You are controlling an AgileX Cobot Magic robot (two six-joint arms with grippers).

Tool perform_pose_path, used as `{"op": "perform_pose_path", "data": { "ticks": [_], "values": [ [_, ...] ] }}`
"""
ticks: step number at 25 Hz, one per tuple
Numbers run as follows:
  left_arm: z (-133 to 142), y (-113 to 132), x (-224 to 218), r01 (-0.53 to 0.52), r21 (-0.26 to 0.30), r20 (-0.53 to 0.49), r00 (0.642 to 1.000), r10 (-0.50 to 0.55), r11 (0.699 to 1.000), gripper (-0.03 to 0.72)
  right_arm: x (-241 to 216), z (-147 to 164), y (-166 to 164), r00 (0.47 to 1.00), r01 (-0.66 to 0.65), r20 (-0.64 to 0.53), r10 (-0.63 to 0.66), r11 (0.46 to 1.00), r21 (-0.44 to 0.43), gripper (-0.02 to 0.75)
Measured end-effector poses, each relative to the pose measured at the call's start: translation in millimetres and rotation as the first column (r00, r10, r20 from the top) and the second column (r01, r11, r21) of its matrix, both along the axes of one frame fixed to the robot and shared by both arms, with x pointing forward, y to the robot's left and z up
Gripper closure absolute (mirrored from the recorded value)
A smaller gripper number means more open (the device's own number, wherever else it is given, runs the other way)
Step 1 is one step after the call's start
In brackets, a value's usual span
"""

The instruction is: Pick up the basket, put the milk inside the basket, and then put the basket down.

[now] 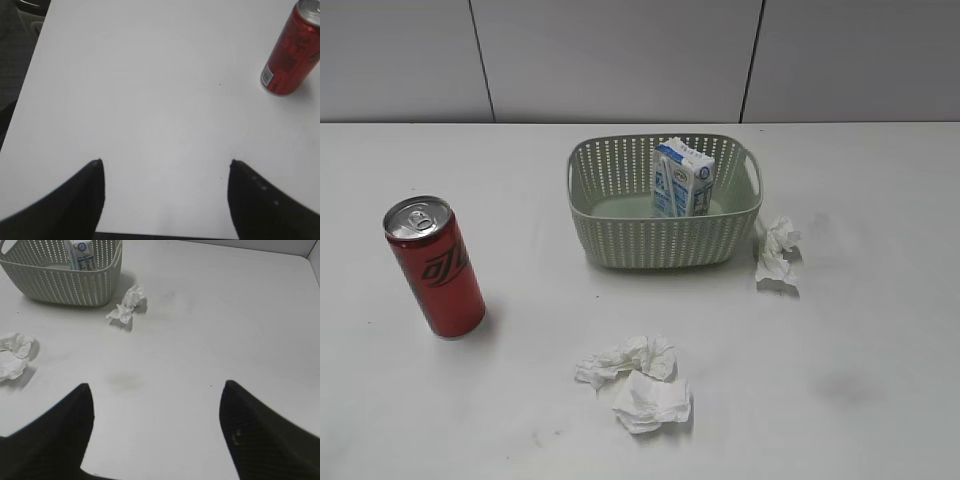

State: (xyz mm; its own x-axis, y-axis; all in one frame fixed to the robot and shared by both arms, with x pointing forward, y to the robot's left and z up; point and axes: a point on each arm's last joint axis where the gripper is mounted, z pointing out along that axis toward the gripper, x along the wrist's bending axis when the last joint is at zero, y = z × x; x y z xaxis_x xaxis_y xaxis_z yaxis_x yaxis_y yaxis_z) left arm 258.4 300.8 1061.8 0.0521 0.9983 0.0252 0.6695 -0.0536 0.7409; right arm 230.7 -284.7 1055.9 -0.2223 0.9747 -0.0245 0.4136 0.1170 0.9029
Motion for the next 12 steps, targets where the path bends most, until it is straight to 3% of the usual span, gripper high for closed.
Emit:
{"op": "perform_pose_path", "data": {
  "ticks": [8,12],
  "values": [
    [-4.5,0.8,-29.0,0.001,-0.006,0.195,0.981,0.001,1.0,0.105,0.0,0.0,0.0,1.0,0.0,0.0,0.0,1.0,0.0,0.146],
    [-4.8,1.0,-33.4,0.001,-0.007,0.223,0.975,0.001,1.0,0.105,0.0,-0.1,0.0,1.0,0.0,-0.001,0.0,1.0,0.0,0.146]
  ]
}}
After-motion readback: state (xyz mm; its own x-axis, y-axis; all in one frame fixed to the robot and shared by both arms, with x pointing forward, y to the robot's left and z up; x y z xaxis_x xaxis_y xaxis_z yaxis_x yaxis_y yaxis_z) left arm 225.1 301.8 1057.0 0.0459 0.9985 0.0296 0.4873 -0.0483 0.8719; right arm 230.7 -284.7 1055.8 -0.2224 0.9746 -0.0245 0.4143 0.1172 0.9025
